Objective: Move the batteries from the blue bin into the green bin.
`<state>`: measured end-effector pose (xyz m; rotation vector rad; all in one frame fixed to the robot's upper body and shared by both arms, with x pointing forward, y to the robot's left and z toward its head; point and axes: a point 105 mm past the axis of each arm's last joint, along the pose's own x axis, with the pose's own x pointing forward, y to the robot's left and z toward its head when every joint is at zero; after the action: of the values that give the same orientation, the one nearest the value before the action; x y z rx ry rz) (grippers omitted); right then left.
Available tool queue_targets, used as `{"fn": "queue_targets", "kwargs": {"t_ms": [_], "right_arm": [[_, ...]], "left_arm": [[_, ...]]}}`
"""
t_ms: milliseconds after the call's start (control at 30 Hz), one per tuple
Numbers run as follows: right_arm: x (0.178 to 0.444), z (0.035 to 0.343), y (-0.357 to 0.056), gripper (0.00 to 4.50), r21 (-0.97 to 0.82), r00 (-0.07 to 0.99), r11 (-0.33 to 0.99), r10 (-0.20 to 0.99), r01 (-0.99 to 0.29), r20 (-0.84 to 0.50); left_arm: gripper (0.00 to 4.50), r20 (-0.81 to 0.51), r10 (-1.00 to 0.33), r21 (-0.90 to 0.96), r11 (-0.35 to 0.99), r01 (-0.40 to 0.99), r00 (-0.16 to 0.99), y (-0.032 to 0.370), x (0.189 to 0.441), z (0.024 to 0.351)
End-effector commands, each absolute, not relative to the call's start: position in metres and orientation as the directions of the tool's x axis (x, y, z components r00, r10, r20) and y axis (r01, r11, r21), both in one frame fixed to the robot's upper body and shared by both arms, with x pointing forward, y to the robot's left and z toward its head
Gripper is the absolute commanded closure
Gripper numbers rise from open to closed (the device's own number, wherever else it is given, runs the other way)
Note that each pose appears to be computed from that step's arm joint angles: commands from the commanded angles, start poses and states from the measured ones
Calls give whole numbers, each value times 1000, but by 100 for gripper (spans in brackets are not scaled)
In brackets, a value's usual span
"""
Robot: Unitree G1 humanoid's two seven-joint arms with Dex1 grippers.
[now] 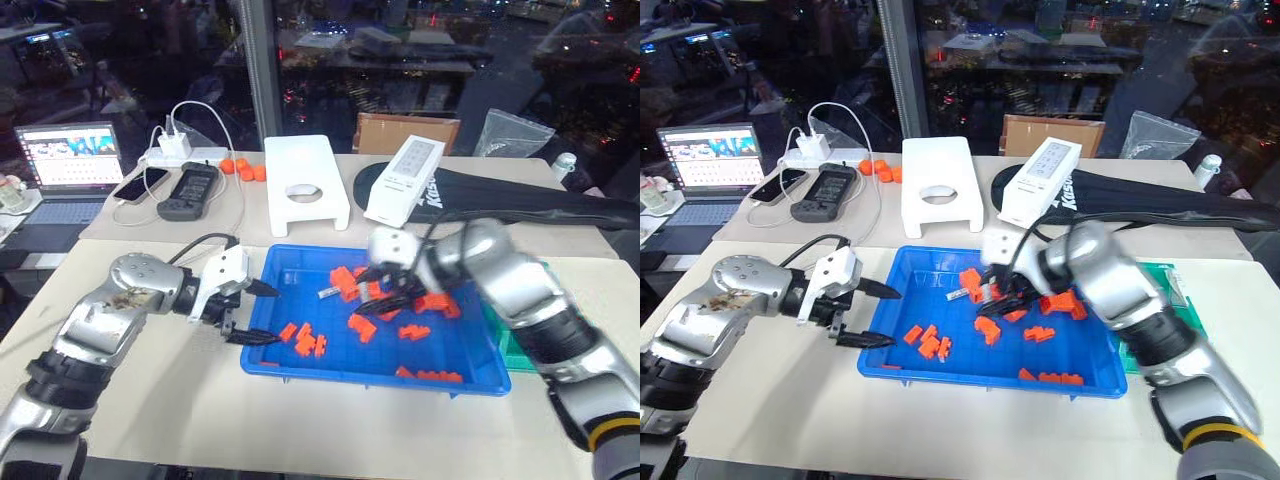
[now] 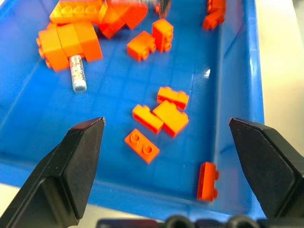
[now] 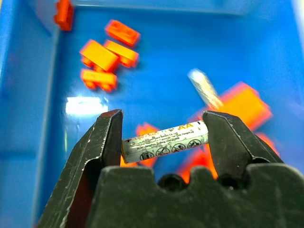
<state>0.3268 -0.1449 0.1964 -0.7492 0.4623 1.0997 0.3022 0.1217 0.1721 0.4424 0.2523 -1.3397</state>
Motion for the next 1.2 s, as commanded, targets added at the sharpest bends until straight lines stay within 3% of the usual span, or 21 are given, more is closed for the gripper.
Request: {"fn": "queue_targets", "kwargs": {"t_ms": [33,233,600,667,767,900,1100,1200], "right_arm": [[329,226,-207,205,-384,593,461,508,-800,-625],[306,213,-270,205,-387,627,560,331,-732,-706],[312,176,-305,205,-394,619,599,224,-697,-753],[314,174,-308,105,-399,618,599,212,-695,-757],[316,177,-307,16,-399,615,590,220,-702,-757],[318,195,-303,2,-445,630,548,205,-708,-749],[339,237,-220,2,-465,647,452,473,-761,-599],[335,222,-149,2,-364,473,307,649,-879,-596]], "left_arm": [[0,-367,-908,202,137,970,205,115,306,191],[0,-319,-933,190,106,976,163,106,307,200],[0,-202,-971,186,93,978,131,98,304,228],[0,-170,-975,191,107,976,140,99,304,235],[0,-133,-980,189,118,975,145,99,303,242],[0,-136,-976,182,142,973,168,105,303,241],[0,-224,-937,208,224,952,270,128,306,229],[0,-249,-924,183,251,951,291,145,297,227]]}}
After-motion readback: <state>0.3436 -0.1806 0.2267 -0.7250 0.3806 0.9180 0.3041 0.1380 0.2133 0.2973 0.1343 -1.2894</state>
